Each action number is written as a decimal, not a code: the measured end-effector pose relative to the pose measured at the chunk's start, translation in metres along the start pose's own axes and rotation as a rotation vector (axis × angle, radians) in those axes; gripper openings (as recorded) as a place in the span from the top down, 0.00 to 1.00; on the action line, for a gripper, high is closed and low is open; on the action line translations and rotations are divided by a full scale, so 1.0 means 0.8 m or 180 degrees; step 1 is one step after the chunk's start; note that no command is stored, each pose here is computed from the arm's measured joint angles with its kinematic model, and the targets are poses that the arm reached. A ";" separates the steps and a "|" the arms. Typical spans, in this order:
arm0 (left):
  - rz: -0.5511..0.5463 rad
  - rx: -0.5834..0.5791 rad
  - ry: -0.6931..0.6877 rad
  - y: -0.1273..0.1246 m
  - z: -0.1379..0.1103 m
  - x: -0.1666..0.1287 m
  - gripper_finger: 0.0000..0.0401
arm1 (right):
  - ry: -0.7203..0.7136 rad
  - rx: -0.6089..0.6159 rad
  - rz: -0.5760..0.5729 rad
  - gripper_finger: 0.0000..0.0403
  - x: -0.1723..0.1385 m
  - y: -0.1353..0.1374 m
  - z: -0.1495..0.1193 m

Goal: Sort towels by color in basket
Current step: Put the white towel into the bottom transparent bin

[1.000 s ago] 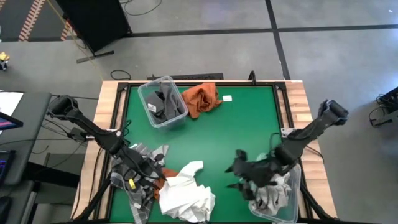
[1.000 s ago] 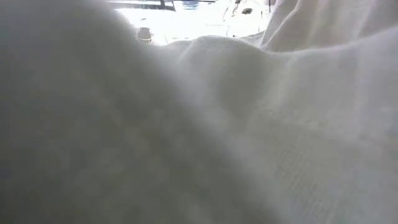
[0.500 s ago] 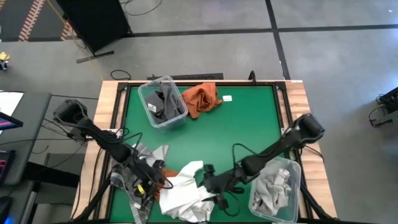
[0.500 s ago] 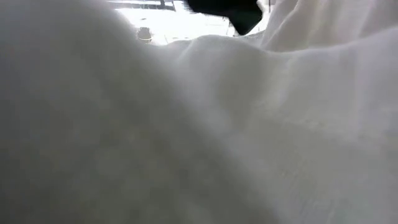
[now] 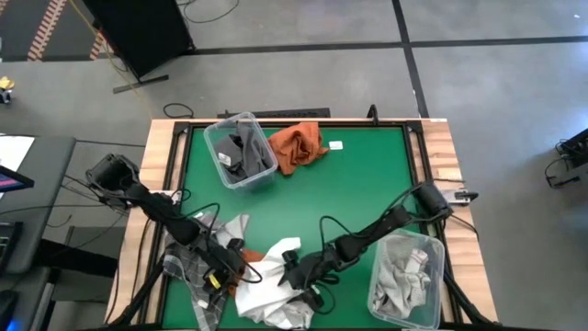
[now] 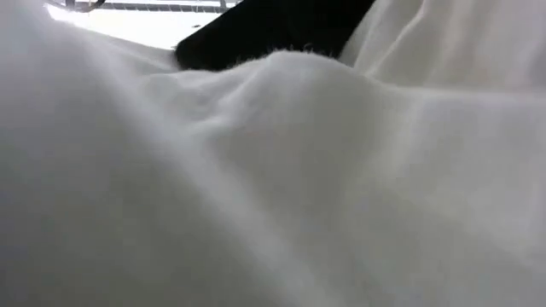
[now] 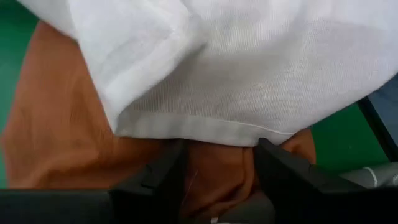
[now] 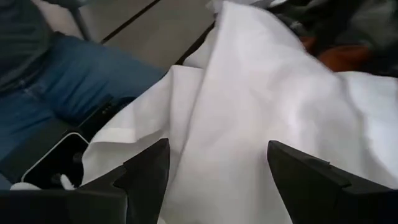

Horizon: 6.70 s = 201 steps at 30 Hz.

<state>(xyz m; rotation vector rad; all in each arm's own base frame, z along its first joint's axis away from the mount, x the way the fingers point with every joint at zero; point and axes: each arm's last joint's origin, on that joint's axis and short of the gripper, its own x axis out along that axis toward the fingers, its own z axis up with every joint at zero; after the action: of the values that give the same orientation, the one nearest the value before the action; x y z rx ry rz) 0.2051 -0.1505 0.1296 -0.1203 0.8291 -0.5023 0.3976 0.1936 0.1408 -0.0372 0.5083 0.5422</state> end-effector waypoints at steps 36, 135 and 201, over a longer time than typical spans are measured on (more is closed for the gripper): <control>0.0226 0.0093 0.0042 0.007 -0.002 0.000 0.54 | 0.1118 -0.0462 -0.0857 0.91 -0.098 0.001 0.084; 0.0319 0.0122 0.0006 0.011 -0.001 0.000 0.54 | 0.1885 0.0422 -0.1860 0.86 -0.148 0.032 0.060; 0.0542 0.0100 -0.0044 0.043 0.009 -0.004 0.54 | 0.2147 0.2982 -0.1353 0.45 -0.263 0.177 -0.060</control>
<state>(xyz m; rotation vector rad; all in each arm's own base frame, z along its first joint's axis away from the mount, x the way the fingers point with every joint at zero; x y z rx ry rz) 0.2218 -0.1196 0.1264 -0.0240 0.8098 -0.3537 0.1498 0.2055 0.2121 0.5724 1.3374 -0.1846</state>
